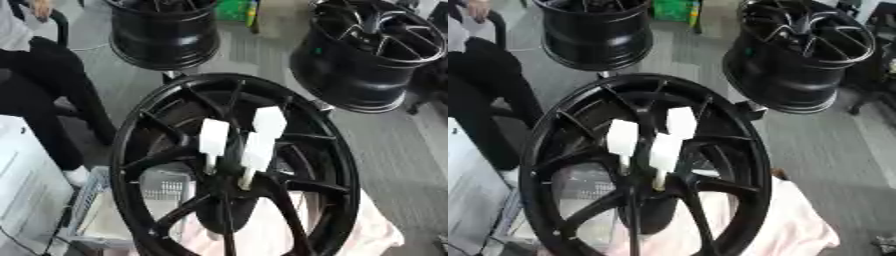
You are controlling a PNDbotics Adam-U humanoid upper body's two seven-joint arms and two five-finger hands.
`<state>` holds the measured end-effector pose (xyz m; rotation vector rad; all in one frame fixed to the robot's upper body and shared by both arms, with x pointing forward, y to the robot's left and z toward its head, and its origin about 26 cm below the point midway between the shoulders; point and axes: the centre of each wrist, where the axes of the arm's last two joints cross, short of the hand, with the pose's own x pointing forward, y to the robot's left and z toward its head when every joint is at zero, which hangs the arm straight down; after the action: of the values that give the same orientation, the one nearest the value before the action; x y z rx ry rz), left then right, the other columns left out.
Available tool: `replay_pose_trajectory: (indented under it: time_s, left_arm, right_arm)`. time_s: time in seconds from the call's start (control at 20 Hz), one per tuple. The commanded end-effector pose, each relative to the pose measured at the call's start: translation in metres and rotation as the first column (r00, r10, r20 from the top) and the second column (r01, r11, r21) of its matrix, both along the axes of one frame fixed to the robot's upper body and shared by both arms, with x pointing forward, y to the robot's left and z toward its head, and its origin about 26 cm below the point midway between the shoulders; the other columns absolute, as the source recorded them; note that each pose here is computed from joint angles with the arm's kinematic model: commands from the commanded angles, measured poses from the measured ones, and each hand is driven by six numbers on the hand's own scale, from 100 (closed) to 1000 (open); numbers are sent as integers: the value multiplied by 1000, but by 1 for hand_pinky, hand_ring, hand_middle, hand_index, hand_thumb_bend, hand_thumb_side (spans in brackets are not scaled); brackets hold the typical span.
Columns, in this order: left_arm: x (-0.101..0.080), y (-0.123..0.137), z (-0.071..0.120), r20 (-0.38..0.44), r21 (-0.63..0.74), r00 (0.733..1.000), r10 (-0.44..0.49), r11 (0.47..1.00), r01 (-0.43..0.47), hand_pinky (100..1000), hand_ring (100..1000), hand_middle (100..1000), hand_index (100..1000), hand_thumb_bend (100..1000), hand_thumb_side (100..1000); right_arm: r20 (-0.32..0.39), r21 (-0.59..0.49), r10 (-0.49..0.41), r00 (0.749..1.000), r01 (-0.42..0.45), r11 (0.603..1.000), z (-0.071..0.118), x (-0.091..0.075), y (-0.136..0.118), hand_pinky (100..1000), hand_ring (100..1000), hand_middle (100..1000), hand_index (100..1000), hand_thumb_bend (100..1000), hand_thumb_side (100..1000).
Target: Pull the pin out of the wheel hub.
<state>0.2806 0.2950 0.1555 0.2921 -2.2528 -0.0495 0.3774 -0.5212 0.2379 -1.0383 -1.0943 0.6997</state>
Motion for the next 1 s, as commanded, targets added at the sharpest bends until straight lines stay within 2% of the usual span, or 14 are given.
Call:
replay_pose_trajectory:
  time_s: [0.05,0.95,1.0]
  left_arm:
    - [-2,1,6,19,14,1000,-2,1000,2,769,931,744,806,100,705]
    - [-2,1,6,19,8,1000,-3,1000,3,769,933,745,806,100,702]
    - [-2,1,5,18,8,1000,-4,1000,4,768,933,745,805,100,701]
  right_arm:
    - [35,-30,-6,999,7,1000,19,-4,-10,878,887,875,919,100,537]
    - [83,-16,-10,997,11,1000,26,-4,-9,867,866,852,903,100,491]
    - [93,-12,-4,996,5,1000,27,-3,-7,853,818,786,868,100,478]
